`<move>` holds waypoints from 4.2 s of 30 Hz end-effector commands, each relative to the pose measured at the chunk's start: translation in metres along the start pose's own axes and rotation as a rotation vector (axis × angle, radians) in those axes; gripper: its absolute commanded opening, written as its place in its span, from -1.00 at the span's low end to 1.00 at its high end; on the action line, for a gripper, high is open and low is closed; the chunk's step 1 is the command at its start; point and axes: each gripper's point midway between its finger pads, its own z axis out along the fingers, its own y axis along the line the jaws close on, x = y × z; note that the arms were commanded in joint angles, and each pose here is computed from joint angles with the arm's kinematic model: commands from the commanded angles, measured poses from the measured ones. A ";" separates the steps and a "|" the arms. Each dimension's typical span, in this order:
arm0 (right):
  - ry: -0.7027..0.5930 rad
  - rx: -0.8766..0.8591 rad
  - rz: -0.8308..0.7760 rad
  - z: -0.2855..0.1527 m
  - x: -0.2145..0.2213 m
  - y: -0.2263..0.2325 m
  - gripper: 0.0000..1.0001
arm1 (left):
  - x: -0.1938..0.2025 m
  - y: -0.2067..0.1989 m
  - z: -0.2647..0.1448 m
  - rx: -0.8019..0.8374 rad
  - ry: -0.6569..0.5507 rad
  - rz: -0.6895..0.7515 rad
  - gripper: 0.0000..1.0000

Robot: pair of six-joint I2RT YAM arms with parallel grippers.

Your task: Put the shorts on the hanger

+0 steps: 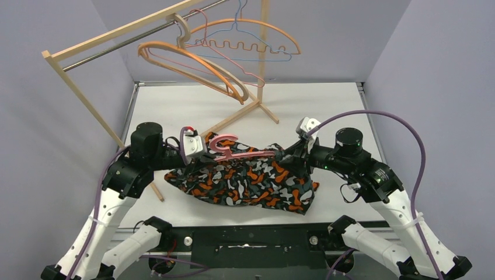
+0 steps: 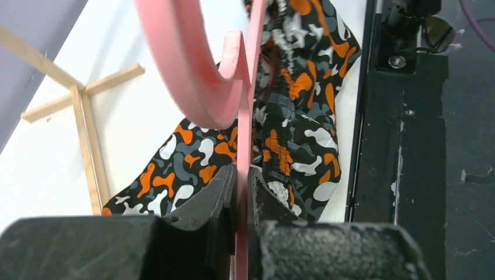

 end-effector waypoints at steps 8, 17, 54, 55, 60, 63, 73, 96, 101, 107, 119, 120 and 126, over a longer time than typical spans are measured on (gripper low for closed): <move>-0.247 0.100 -0.024 -0.029 -0.072 -0.004 0.38 | -0.023 0.024 -0.032 -0.262 -0.021 -0.104 -1.00; -0.262 0.176 -0.015 -0.028 -0.078 -0.020 0.95 | -0.028 0.043 -0.072 -0.569 -0.068 -0.306 -1.00; -0.274 0.299 -0.010 -0.034 -0.097 -0.043 0.95 | -0.026 0.139 -0.196 -1.524 -0.327 -0.435 -1.00; -0.275 0.304 -0.014 -0.035 -0.098 -0.044 0.95 | -0.028 0.144 -0.199 -1.552 -0.323 -0.420 -1.00; -0.280 0.309 -0.023 -0.035 -0.107 -0.046 0.95 | -0.050 0.159 -0.215 -1.654 -0.339 -0.361 -1.00; -0.288 0.310 -0.021 -0.033 -0.109 -0.048 0.95 | -0.058 0.167 -0.218 -1.682 -0.341 -0.351 -1.00; -0.303 0.303 -0.034 -0.036 -0.112 -0.044 0.95 | -0.084 0.183 -0.237 -1.813 -0.376 -0.219 -1.00; -0.290 0.317 -0.037 -0.038 -0.098 -0.045 0.95 | -0.104 0.205 -0.235 -1.863 -0.358 -0.163 -1.00; -0.287 0.322 -0.046 -0.042 -0.096 -0.043 0.95 | -0.110 0.212 -0.231 -1.856 -0.379 -0.193 -1.00; -0.275 0.324 -0.043 -0.042 -0.087 -0.043 0.95 | -0.118 0.215 -0.232 -1.859 -0.390 -0.185 -1.00; -0.284 0.329 -0.045 -0.050 -0.087 -0.039 0.95 | -0.107 0.229 -0.220 -1.859 -0.347 -0.228 -1.00; -0.285 0.329 -0.044 -0.050 -0.087 -0.038 0.95 | -0.105 0.230 -0.218 -1.857 -0.336 -0.236 -1.00; -0.285 0.329 -0.037 -0.053 -0.085 -0.037 0.95 | -0.102 0.235 -0.215 -1.864 -0.334 -0.300 -1.00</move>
